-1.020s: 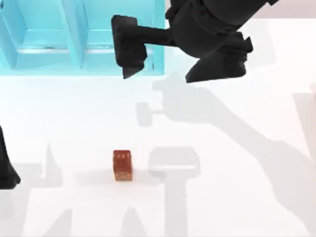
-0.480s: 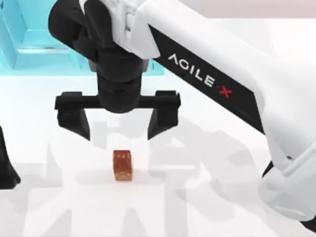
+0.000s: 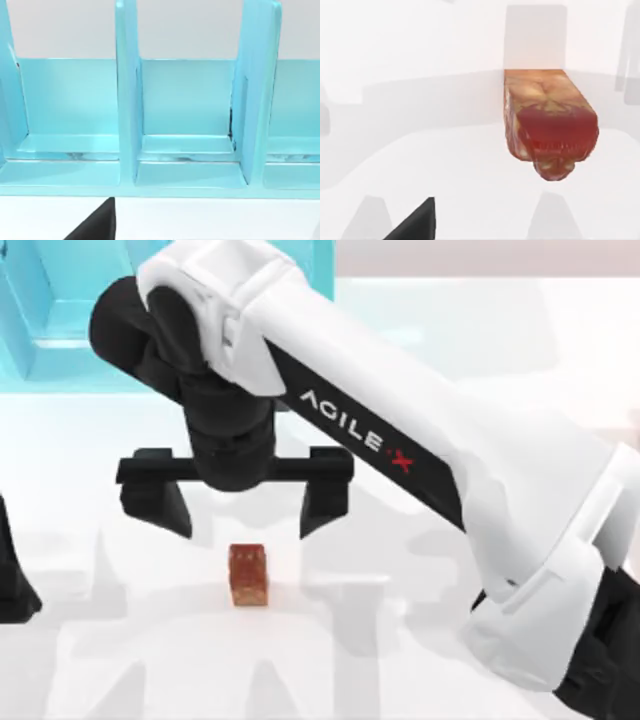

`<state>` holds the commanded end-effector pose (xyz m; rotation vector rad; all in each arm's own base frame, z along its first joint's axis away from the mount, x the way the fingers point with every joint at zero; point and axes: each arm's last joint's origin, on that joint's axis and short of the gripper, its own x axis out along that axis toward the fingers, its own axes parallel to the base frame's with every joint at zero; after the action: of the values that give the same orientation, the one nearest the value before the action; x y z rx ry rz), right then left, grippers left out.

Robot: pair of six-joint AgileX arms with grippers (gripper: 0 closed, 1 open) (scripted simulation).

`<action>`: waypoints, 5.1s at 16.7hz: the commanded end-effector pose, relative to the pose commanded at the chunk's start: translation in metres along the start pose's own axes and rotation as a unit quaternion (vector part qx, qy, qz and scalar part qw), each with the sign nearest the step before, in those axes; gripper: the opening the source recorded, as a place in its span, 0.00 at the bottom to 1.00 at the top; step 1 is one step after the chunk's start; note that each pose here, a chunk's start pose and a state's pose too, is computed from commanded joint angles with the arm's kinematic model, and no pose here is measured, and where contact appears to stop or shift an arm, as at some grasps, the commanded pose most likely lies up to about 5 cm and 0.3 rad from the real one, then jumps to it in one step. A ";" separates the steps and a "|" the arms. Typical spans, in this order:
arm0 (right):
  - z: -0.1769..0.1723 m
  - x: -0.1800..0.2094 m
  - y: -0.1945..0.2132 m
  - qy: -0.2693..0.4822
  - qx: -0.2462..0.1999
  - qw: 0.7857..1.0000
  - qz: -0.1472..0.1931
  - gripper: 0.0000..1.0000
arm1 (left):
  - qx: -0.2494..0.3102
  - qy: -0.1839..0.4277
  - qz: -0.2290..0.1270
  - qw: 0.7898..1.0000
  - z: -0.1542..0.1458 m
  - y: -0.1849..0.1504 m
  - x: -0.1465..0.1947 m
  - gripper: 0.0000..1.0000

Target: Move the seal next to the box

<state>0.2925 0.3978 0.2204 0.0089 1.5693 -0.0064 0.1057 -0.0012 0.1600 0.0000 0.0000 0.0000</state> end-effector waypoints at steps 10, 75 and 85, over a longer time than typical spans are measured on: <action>0.005 0.020 0.005 0.003 0.000 1.000 -0.003 1.00 | 0.000 0.000 0.000 1.000 0.000 0.000 0.000 1.00; 0.102 -0.025 -0.166 0.004 -0.059 0.998 0.021 0.00 | 0.000 0.000 0.000 1.000 0.000 0.000 0.000 1.00; 0.065 -0.048 -0.364 -0.016 -0.002 1.000 0.015 0.00 | 0.000 0.000 0.000 1.000 0.000 0.000 0.000 1.00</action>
<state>0.3536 0.0331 0.2681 0.0287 1.5376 0.0194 0.1057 -0.0012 0.1600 0.0000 0.0000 0.0000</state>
